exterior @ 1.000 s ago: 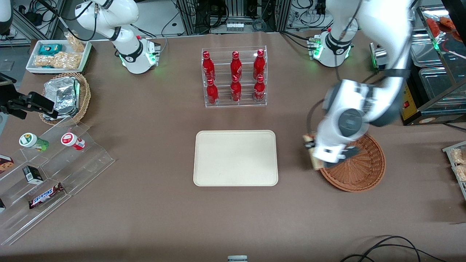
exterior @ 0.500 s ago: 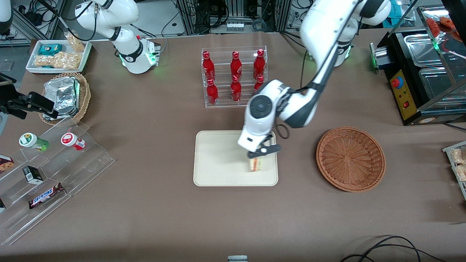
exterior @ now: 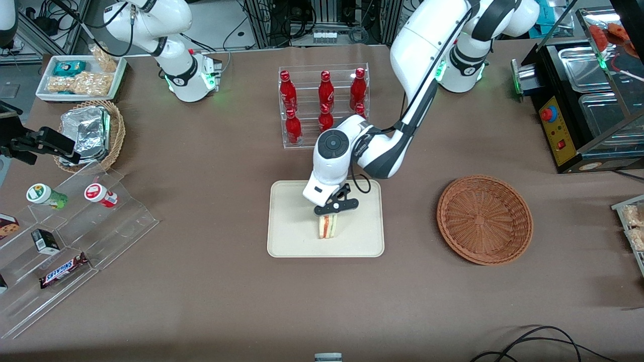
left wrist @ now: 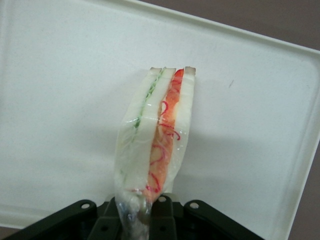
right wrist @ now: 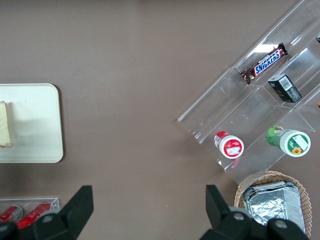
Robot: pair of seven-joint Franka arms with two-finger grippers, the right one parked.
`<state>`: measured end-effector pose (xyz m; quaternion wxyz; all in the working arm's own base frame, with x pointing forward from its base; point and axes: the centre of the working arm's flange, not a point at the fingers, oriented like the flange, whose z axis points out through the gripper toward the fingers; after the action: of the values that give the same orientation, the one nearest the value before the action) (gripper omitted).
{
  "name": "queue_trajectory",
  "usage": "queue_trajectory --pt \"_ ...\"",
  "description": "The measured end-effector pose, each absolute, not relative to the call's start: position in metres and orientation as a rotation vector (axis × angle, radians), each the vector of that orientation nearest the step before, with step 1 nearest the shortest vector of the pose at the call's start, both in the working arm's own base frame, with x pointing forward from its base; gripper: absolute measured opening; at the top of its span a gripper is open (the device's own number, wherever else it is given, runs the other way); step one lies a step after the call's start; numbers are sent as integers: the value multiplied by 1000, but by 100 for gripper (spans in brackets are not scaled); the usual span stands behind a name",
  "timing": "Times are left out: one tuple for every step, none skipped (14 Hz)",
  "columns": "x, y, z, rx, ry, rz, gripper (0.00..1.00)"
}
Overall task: Place sandwich from basket to tray
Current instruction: 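Lower the sandwich onto the tray and open the left gripper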
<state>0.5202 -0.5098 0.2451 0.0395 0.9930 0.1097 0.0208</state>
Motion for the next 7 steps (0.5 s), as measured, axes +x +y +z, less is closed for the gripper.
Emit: queue_trajectory --pt "521 -510 243 3044 338 64 14" --pt "522 -509 241 3047 339 62 18" --pt "522 -509 239 3050 338 61 18" --pt "522 -509 238 3051 338 60 24" --pt "522 -509 238 3050 338 62 32" --pt "522 -510 240 3048 336 66 42" --pt "522 -512 244 3045 332 71 52"
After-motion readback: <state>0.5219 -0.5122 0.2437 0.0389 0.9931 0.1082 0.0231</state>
